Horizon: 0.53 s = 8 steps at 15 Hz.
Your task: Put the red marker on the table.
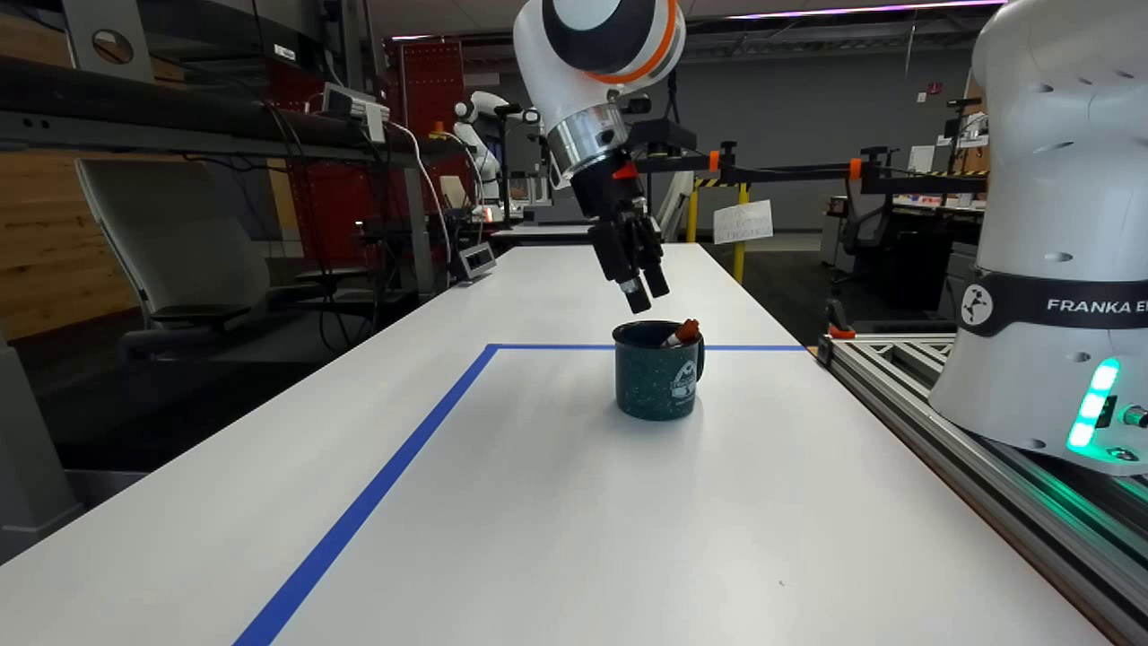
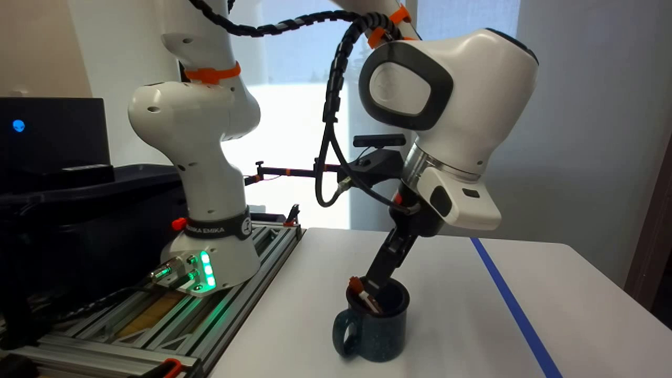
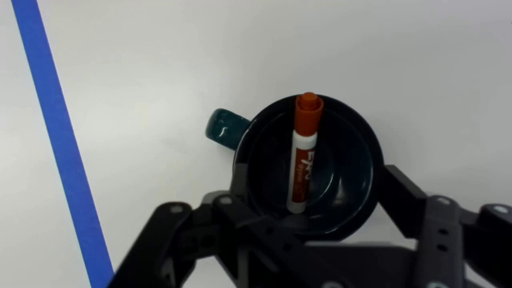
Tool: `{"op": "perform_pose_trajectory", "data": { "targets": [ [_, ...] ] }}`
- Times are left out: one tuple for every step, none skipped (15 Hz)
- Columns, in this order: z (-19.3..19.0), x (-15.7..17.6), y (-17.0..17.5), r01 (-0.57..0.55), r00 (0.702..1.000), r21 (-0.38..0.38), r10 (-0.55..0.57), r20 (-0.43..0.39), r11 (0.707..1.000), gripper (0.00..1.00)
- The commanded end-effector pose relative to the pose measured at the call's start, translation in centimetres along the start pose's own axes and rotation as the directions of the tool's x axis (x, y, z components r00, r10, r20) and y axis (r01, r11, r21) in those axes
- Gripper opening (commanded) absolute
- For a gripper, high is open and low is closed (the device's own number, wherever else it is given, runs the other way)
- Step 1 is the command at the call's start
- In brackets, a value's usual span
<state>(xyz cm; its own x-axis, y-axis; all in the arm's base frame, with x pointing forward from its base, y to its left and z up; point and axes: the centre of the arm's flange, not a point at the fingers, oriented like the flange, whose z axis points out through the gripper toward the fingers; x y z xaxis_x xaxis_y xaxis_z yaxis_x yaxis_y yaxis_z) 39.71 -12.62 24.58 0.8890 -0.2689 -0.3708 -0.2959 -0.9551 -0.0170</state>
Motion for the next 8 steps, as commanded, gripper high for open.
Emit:
{"op": "perform_pose_trajectory", "data": {
  "targets": [
    [0.58, 0.16, 0.22, 0.057, 0.998, 0.028, -0.057, -0.003, 0.998, 0.58],
    [0.67, 0.17, 0.21, 0.069, 0.998, 0.035, -0.069, -0.004, 0.997, 0.51],
    [0.73, 0.16, 0.20, 0.081, 0.997, 0.040, -0.081, -0.005, 0.996, 0.53],
    [0.77, 0.16, 0.20, 0.095, 0.995, 0.042, -0.095, -0.004, 0.995, 0.51],
    [0.85, 0.13, 0.20, 0.109, 0.994, 0.047, -0.109, -0.006, 0.993, 0.53],
    [0.92, 0.13, 0.19, 0.119, 0.993, 0.051, -0.119, -0.007, 0.992, 0.53],
    [1.08, 0.21, 0.22, 0.129, 0.992, 0.053, -0.129, -0.006, 0.990, 0.53],
    [1.25, 0.29, 0.28, 0.138, 0.990, 0.054, -0.138, -0.004, 0.989, 0.53]
  ]
}}
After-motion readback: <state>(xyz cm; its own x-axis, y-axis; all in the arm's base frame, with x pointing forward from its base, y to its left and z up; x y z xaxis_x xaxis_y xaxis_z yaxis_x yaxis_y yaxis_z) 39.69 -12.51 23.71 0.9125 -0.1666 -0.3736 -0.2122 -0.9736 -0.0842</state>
